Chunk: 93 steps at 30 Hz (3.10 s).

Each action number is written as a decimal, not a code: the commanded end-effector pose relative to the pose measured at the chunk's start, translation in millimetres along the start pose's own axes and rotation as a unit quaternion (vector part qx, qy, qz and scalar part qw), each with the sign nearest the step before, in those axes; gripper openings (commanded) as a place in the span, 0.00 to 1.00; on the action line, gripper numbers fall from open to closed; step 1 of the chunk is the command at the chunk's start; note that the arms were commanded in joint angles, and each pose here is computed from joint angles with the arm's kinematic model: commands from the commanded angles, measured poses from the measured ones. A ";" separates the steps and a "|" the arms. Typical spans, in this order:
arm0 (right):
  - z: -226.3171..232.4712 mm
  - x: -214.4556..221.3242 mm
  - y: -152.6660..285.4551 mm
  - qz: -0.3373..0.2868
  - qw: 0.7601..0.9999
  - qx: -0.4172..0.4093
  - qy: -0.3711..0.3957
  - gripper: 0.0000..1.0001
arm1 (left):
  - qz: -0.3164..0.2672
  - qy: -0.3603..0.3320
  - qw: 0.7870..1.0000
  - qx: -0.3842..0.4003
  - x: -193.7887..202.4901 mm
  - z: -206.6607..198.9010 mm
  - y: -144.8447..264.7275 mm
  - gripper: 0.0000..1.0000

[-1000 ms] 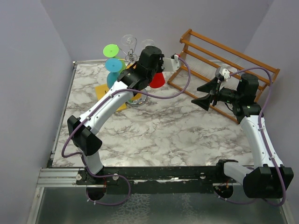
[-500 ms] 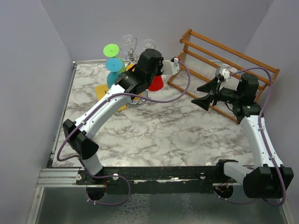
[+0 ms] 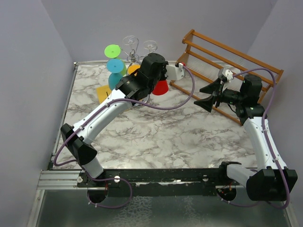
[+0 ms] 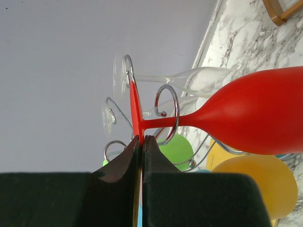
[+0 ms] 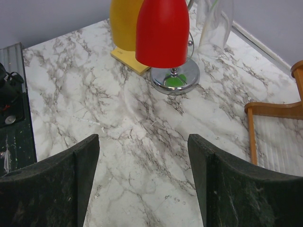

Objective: Place the wine glass upside down on the wine glass rack

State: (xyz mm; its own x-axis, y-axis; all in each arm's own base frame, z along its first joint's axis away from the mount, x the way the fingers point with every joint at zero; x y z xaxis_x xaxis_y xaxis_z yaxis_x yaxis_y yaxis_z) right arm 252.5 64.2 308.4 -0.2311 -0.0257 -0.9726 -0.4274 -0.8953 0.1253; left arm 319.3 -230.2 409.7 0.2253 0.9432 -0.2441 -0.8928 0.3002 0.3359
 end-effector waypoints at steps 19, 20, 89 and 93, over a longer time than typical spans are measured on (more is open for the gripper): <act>4.6 -3.2 2.4 -0.009 1.000 -0.005 0.017 0.75 | -0.027 0.006 1.000 0.009 -15.3 -11.5 -12.2 0.04; 4.5 -3.3 2.6 -0.009 1.000 -0.004 0.018 0.75 | -0.027 0.007 1.000 0.010 -15.2 -11.9 -13.0 0.04; 1.5 -0.3 2.3 -0.006 1.000 0.005 0.021 0.75 | -0.083 0.096 0.991 0.033 -23.0 -7.3 4.6 0.35; 1.5 -0.8 2.3 -0.006 1.000 0.006 0.021 0.75 | -0.097 0.115 0.988 0.041 -24.1 -7.1 10.2 0.45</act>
State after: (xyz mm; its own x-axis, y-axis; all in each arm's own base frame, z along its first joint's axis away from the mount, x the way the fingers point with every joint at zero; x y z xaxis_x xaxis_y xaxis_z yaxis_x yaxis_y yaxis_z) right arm 250.0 64.2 309.1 -0.2216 -0.0279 -0.9747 -0.4288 -0.8950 0.1231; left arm 317.1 -254.8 392.1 0.2534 0.8701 -0.4227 -0.8245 0.4228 0.3761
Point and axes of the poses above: each gripper's point midway between its finger pads, its own y axis back along the fingers, its own z axis along the line the jaws close on, x = y × z, the point moved 9 cm from there along y, back along the fingers, and after that the axes turned 8 degrees about -y, right-handed, at the moved point
